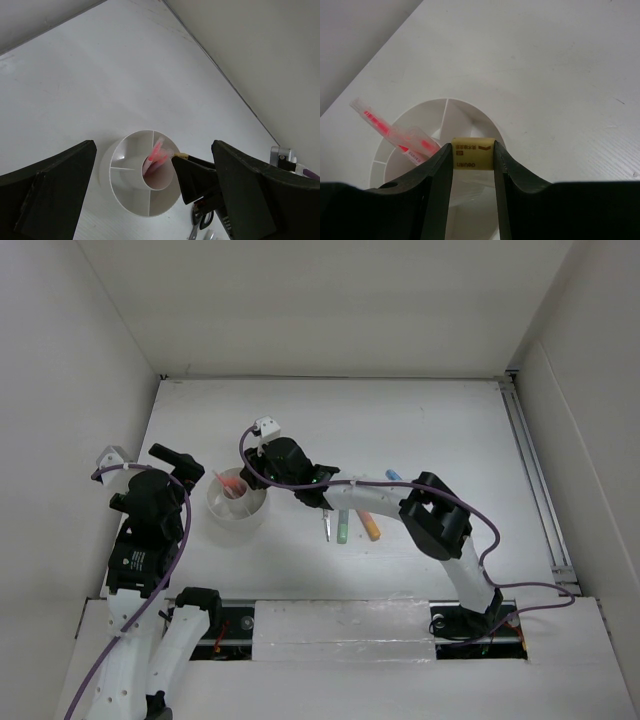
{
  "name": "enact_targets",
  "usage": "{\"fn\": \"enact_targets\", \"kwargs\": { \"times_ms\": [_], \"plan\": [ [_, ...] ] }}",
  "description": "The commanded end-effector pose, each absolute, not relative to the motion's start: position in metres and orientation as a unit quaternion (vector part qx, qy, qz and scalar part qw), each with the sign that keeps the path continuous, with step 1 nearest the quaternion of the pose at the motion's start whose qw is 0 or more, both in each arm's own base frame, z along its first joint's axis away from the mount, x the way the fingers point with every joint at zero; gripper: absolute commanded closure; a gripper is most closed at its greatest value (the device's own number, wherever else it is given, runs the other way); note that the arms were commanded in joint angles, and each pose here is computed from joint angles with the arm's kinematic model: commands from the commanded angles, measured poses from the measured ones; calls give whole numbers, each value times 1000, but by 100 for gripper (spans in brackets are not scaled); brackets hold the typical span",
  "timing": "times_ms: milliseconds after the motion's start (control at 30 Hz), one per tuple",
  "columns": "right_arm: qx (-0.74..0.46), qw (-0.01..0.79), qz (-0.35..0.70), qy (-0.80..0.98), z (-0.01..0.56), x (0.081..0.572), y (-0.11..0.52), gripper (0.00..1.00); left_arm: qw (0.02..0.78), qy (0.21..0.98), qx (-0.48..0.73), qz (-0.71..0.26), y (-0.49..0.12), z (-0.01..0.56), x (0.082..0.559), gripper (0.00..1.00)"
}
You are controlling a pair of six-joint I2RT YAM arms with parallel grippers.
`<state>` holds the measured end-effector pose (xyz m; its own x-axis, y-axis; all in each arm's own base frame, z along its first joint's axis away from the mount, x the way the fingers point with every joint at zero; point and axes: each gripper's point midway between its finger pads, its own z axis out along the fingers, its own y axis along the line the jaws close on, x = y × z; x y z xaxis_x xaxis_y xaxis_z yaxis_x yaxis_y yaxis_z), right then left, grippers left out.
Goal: Sort the stationery into containers
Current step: Place the stationery in the storage box.
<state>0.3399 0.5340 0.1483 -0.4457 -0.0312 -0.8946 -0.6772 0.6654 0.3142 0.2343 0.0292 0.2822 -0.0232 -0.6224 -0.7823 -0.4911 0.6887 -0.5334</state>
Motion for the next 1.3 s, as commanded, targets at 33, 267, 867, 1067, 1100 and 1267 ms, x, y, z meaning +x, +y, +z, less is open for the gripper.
{"fn": "enact_targets", "kwargs": {
  "times_ms": [33, 267, 867, 1067, 1100, 1267],
  "plan": [
    [-231, 477, 354, 770, 153, 333, 543, 97, 596, 700, -388, -63, 30, 293, 237, 0],
    [-231, 477, 354, 770, 153, 333, 543, 91, 596, 700, -388, -63, 30, 293, 237, 0],
    [-231, 477, 354, 770, 153, 333, 543, 62, 599, 699, -385, -62, 30, 295, 238, 0],
    [-231, 477, 354, 770, 153, 333, 543, 55, 599, 699, -385, -62, 30, 295, 238, 0],
    [-231, 477, 354, 770, 153, 333, 543, 53, 599, 699, -385, -62, 30, 295, 238, 0],
    [-231, 477, 354, 770, 153, 333, 543, 48, 599, 699, -385, -62, 30, 295, 238, 0]
  ]
}}
